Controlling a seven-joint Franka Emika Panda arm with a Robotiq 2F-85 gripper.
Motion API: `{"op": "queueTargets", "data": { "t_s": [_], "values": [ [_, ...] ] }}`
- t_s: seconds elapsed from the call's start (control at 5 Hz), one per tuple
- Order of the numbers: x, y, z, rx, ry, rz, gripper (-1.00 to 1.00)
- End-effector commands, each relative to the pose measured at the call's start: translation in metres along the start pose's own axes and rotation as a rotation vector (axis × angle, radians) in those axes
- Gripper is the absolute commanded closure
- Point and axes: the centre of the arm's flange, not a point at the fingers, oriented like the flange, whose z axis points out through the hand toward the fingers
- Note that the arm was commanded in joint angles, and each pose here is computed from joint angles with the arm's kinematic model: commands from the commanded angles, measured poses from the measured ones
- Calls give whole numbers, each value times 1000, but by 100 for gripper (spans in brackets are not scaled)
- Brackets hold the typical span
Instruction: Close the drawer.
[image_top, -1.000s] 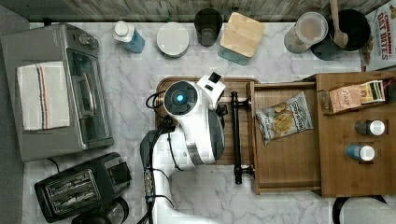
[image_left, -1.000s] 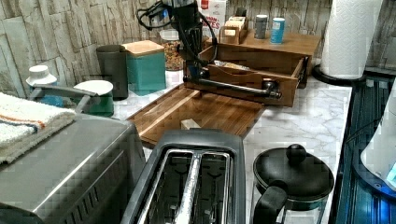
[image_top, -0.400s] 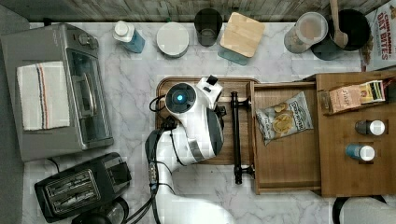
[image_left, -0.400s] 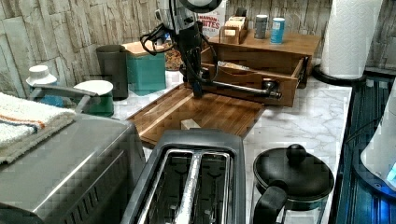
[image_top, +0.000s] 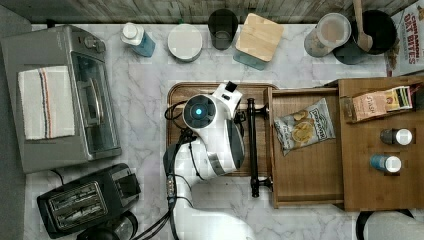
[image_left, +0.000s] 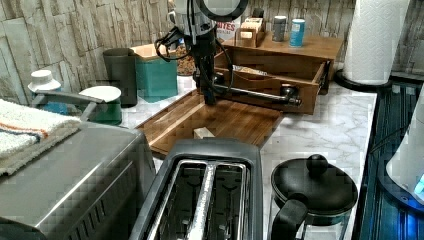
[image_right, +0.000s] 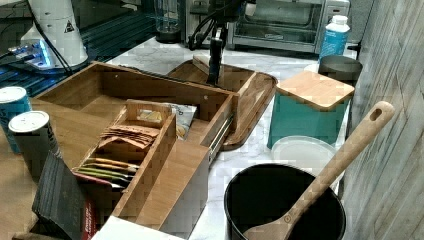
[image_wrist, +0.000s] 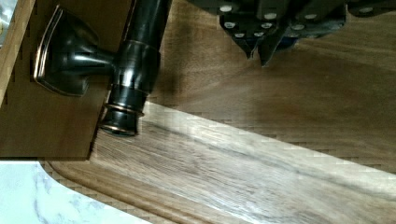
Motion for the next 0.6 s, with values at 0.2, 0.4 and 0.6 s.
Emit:
{"op": "queueTargets", "data": {
  "t_s": [0.2, 0.4, 0.6],
  "values": [
    [-30, 71, -9, 21, -72, 149, 100],
    [-38, 90, -16, 44, -69, 136, 100],
    [-42, 117, -16, 44, -64, 111, 100]
  ]
}}
